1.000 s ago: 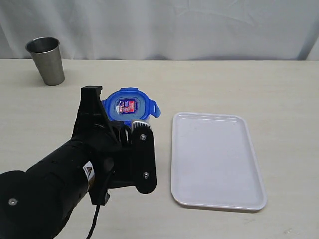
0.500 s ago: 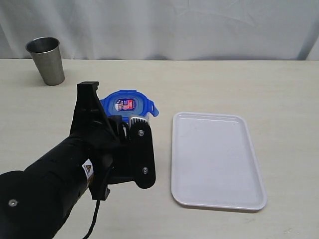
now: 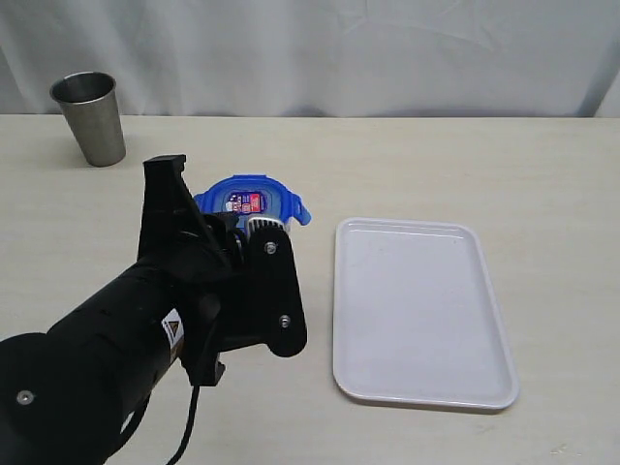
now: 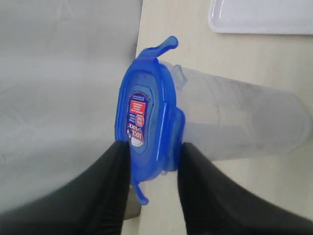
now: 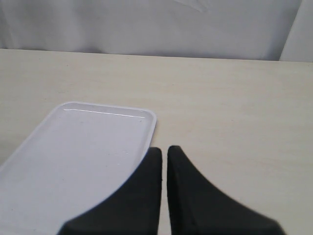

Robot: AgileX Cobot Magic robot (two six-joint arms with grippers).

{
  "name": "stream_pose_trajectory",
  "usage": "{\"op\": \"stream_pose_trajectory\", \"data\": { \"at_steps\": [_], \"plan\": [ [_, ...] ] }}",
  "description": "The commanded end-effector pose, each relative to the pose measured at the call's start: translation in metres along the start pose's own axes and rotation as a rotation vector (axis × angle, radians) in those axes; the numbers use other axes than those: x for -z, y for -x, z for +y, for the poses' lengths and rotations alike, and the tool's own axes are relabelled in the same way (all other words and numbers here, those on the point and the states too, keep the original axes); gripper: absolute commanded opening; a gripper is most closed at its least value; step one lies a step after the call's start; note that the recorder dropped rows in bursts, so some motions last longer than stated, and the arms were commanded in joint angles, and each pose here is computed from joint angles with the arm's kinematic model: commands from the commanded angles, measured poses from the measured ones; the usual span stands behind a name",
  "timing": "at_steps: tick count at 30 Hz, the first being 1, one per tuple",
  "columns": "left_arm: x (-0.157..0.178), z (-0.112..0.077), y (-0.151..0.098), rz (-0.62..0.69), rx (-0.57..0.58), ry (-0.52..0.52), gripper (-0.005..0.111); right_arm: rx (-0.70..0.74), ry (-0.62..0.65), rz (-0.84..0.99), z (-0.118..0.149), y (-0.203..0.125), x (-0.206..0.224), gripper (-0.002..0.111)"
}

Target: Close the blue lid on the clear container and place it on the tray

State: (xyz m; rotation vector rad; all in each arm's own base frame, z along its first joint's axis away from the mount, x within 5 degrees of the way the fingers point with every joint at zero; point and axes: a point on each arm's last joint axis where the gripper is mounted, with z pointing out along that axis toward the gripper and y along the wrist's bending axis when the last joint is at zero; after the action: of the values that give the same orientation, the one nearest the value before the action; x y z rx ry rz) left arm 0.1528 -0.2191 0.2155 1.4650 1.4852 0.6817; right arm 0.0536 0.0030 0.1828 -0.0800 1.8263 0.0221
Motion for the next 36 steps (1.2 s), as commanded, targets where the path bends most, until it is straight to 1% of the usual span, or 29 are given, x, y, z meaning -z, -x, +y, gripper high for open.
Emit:
{"op": "stream_pose_trajectory", "data": {
  "at_steps": [1,7,10,12,16,18,23,26,28,30,32,33,35,36],
  "plan": [
    [0.003,0.000,0.001,-0.008,0.048,0.004,0.049,-0.006,-0.003,-0.003,0.000,0.000,0.000,0.004],
    [0.003,-0.003,-0.001,0.017,0.085,-0.031,0.051,-0.006,-0.003,-0.003,0.000,0.000,0.000,0.004],
    [0.003,-0.006,0.000,0.006,0.095,-0.061,0.050,-0.006,-0.003,-0.003,0.000,0.000,0.000,0.004],
    [0.003,-0.005,-0.001,0.015,0.094,-0.049,0.050,-0.006,-0.003,-0.003,0.000,0.000,0.000,0.004],
    [0.003,0.001,-0.006,0.076,0.095,0.016,0.050,-0.006,-0.003,-0.003,0.000,0.000,0.000,0.004],
    [0.004,0.001,-0.008,0.096,0.103,0.018,0.050,-0.006,-0.003,-0.003,0.000,0.000,0.000,0.004],
    [0.017,-0.007,0.000,0.058,0.133,-0.042,0.050,-0.006,-0.003,-0.003,0.000,0.000,0.000,0.004],
    [0.029,-0.008,0.002,0.057,0.179,-0.036,0.049,-0.006,-0.003,-0.003,0.000,0.000,0.000,0.004],
    [0.034,0.000,-0.003,0.085,0.269,0.025,0.043,-0.006,-0.003,-0.003,0.000,0.000,0.000,0.004],
    [0.039,0.010,-0.009,0.111,0.362,0.086,0.034,-0.006,-0.003,-0.003,0.000,0.000,0.000,0.004],
    [0.045,0.020,-0.014,0.112,0.418,0.123,0.023,-0.006,-0.003,-0.003,0.000,0.000,0.000,0.004],
    [0.048,0.025,-0.016,0.107,0.447,0.128,0.015,-0.006,-0.003,-0.003,0.000,0.000,0.000,0.004],
    [0.049,0.038,-0.023,0.112,0.564,0.105,-0.001,-0.006,-0.003,-0.003,0.000,0.000,0.000,0.004],
    [0.047,0.047,-0.027,0.107,0.645,0.063,0.000,-0.006,-0.003,-0.003,0.000,0.000,0.000,0.004]
  ]
}}
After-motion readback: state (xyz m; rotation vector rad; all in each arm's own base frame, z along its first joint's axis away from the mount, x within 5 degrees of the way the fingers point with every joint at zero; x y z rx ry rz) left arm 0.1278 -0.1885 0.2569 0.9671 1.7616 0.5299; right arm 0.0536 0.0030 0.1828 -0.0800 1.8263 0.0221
